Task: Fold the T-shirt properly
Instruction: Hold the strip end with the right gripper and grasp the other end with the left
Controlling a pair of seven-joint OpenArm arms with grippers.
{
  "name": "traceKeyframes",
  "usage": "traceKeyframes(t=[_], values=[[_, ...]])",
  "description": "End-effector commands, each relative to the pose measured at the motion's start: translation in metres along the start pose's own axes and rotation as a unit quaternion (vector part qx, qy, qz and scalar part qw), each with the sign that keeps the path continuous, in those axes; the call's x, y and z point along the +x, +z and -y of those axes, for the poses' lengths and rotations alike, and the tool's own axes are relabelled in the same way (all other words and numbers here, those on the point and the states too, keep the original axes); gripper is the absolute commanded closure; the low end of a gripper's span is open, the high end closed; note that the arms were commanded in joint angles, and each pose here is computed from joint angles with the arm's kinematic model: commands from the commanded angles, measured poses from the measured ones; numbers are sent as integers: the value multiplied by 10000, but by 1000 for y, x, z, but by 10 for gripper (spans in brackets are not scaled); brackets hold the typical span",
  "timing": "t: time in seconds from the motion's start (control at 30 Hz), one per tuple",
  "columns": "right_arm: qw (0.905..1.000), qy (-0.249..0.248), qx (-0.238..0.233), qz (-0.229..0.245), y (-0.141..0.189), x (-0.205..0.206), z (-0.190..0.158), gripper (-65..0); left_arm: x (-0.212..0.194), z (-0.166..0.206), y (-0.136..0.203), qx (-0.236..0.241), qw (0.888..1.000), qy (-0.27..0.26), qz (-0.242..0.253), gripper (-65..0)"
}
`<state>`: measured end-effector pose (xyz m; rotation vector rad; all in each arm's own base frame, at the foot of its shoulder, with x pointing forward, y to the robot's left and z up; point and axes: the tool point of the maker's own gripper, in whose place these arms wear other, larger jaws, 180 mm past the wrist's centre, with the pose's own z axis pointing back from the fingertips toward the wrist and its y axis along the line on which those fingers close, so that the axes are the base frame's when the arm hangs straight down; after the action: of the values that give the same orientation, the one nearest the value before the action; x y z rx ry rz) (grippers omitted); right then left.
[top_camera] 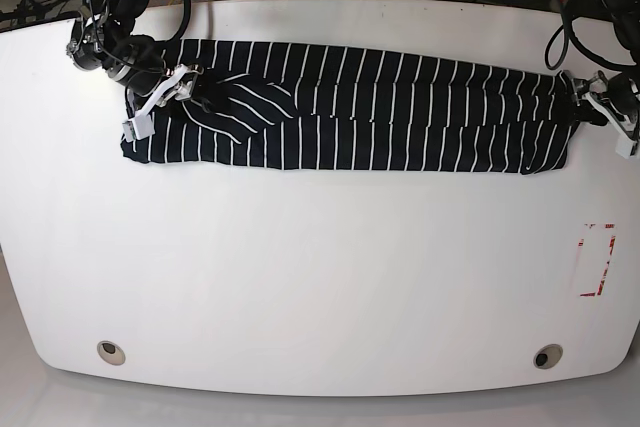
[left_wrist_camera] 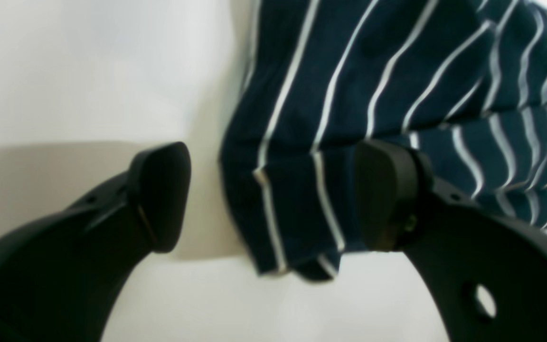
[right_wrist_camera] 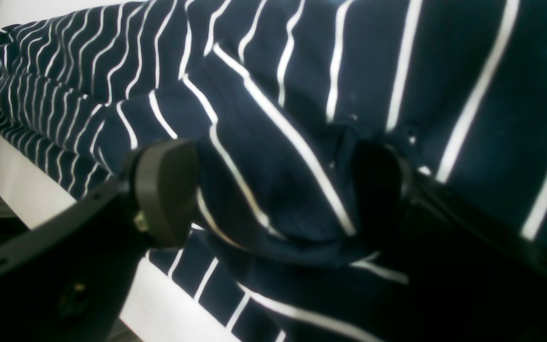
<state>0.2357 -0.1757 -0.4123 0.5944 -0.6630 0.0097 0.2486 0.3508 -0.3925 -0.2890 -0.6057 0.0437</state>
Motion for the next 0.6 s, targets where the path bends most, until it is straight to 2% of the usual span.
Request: traceKeyframes(t=[0.0, 0.2, 0.33, 0.5, 0.57], values=[[9992, 45, -178, -345, 3, -12, 7, -488, 3, -6, 0, -4, 9999, 121, 40, -500], [9993, 49, -177, -339, 3, -11, 7, -488, -5, -4, -12, -141, 9994, 286, -103, -500], [9993, 47, -164, -321, 2, -10, 6, -488, -13, 13, -24, -368, 9986, 132, -348, -499], [9994, 46, -158, -313, 1, -10, 6, -488, -16, 38, -36, -799, 9961, 198, -306, -496], [9994, 46, -158, -313, 1, -10, 6, -488, -15, 41, -36, -841, 9958, 214, -287, -453]])
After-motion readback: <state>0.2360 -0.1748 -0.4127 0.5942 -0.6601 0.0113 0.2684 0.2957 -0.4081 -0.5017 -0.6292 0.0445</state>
